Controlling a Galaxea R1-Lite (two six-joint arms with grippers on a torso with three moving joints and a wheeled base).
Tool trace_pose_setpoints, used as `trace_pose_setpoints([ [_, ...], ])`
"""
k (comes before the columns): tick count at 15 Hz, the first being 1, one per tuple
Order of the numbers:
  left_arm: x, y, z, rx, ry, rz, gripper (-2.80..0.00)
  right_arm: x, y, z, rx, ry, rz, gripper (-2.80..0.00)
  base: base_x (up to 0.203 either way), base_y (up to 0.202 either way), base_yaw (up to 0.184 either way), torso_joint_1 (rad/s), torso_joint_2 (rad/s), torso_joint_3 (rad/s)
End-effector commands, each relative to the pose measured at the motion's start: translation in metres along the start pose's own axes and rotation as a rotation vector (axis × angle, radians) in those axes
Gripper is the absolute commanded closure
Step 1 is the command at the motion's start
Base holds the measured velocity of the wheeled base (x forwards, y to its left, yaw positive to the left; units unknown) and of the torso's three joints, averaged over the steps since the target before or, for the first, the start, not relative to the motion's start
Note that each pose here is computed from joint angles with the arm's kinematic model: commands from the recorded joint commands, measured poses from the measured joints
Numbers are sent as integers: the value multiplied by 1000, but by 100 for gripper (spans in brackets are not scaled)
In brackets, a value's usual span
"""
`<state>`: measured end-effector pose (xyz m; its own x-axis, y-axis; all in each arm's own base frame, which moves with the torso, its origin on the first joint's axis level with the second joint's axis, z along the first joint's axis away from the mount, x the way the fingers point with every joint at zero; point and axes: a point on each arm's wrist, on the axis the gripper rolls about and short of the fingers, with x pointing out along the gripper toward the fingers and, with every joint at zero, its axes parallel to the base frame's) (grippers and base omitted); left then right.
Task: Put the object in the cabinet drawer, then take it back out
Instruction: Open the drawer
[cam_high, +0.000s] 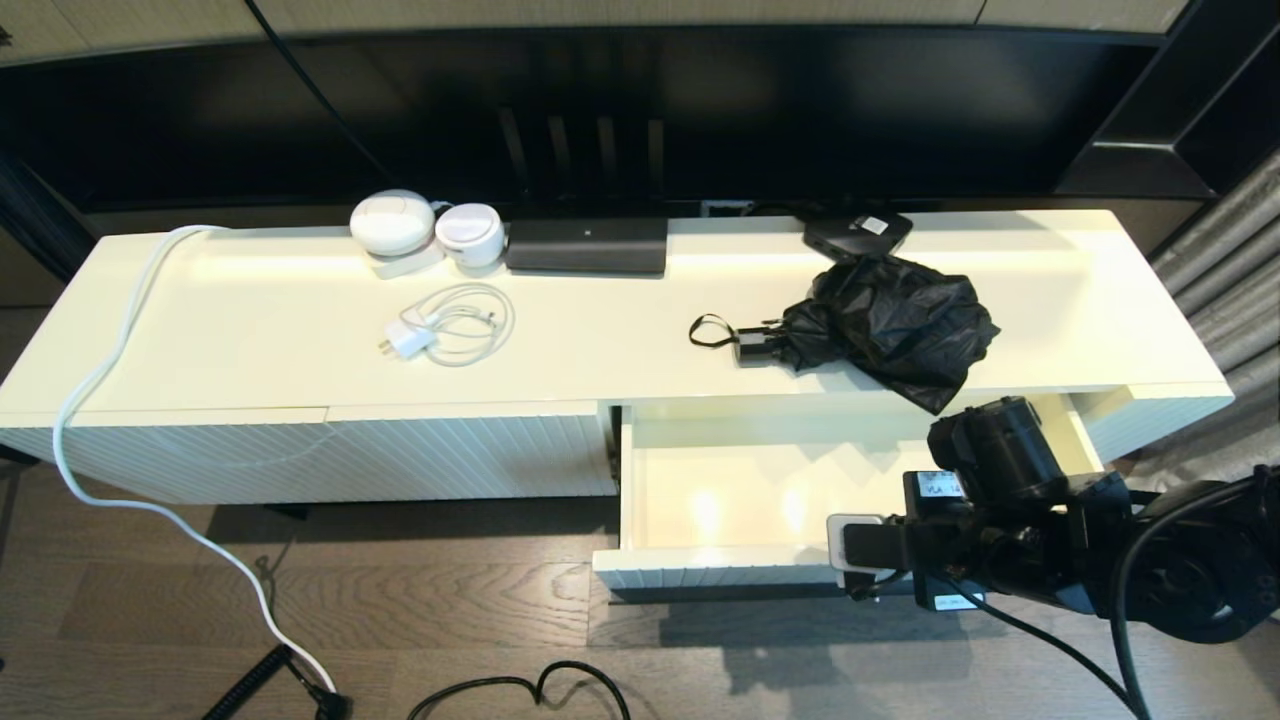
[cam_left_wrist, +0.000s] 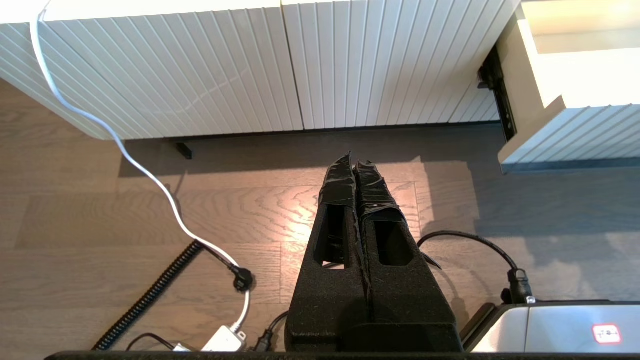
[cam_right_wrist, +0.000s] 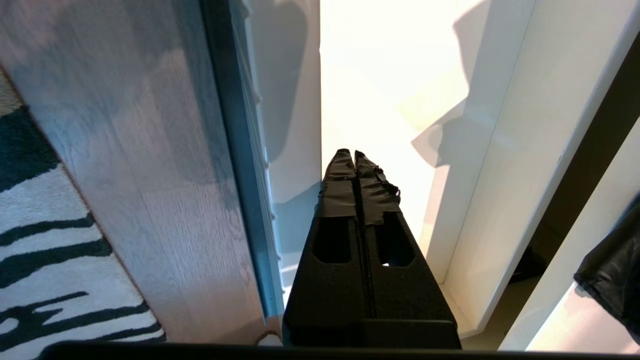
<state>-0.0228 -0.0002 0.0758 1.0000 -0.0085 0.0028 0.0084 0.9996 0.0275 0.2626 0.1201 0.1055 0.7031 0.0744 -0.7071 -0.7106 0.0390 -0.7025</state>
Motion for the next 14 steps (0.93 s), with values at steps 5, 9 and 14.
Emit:
trace_pose_setpoints([
  [5, 0, 0, 0, 0, 3, 1, 0, -10, 19, -9, -13, 14, 43, 0, 0, 0, 0, 0, 0, 0],
  [9, 0, 0, 0, 0, 3, 1, 0, -25, 20, -10, 3, -1, 18, 0, 0, 0, 0, 0, 0, 0],
  [14, 0, 0, 0, -1, 3, -2, 0, -61, 20, -16, 44, 3, -15, 0, 0, 0, 0, 0, 0, 0],
])
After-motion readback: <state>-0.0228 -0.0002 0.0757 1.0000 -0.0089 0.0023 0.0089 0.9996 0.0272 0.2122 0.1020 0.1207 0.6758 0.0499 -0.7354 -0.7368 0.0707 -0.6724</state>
